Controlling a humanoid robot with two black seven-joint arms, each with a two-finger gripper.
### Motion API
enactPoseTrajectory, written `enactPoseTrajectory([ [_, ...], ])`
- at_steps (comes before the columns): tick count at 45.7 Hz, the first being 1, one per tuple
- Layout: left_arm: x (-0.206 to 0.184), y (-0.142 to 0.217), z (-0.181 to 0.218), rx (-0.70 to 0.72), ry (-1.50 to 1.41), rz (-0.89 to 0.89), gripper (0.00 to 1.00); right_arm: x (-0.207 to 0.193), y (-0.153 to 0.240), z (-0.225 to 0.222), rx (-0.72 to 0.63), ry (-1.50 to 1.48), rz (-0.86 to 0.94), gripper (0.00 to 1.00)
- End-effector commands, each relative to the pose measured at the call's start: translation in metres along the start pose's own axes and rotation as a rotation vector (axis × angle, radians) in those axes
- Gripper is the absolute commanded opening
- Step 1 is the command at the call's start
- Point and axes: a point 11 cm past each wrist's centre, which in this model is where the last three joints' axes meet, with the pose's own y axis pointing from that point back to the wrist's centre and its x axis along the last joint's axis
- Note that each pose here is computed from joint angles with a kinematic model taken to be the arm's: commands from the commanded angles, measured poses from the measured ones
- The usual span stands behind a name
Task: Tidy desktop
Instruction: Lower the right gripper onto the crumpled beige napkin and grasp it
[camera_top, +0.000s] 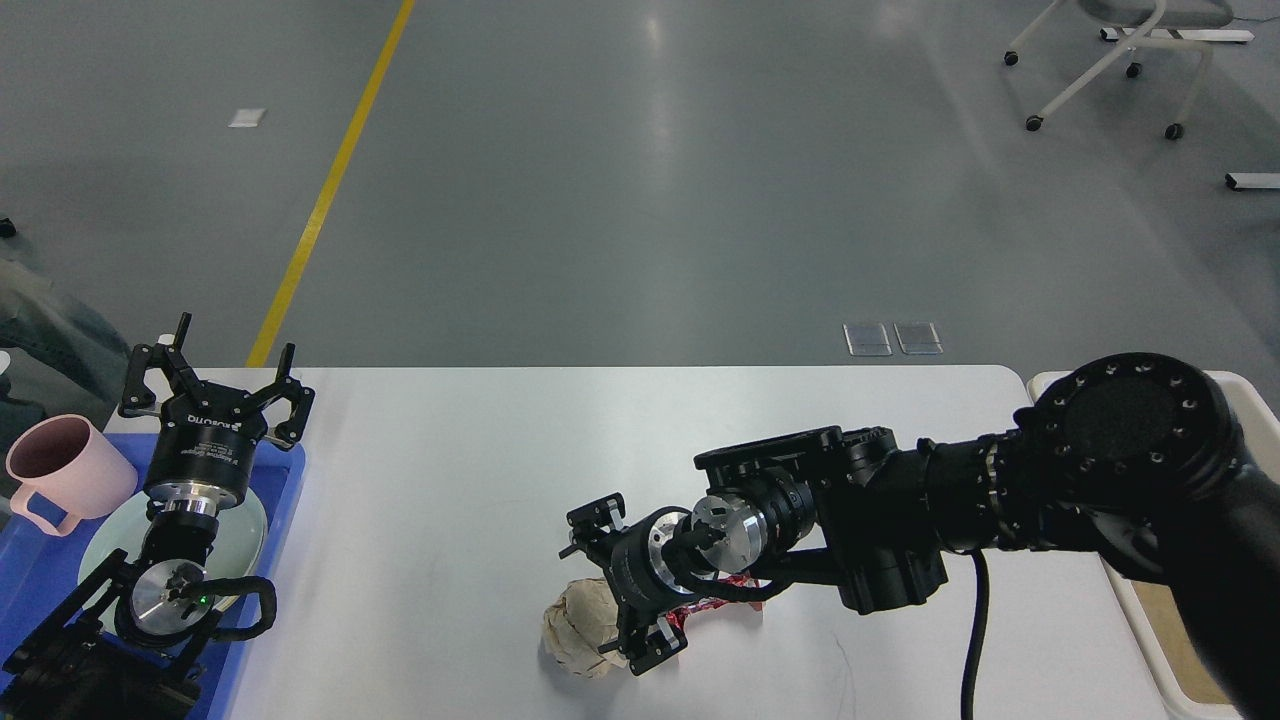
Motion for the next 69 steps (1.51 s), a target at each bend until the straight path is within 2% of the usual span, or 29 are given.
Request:
enactPoseTrajectory([
  [1,0.0,0.0,0.001,0.0,-0.001,0.0,0.96,0.0,-0.006,0.002,0.014,0.029,-0.005,1.0],
  [16,0.0,0.0,0.001,0.0,-0.001,0.0,0.96,0.002,-0.033,0.015,0.011,0.024,0.0,1.0],
  [35,0.0,0.0,0.0,0.0,0.0,0.0,0.96,-0.002,-0.033,0.015,0.011,0.051,-0.014,1.0],
  [42,0.0,0.0,0.0,0.0,0.0,0.0,0.96,-0.011,-0.032,0.014,0.011,0.068,-0.097,1.0],
  [69,0.0,0.0,0.0,0.0,0.0,0.0,0.96,0.017,-0.042,0.023,0.023,0.013,-0.036,1.0],
])
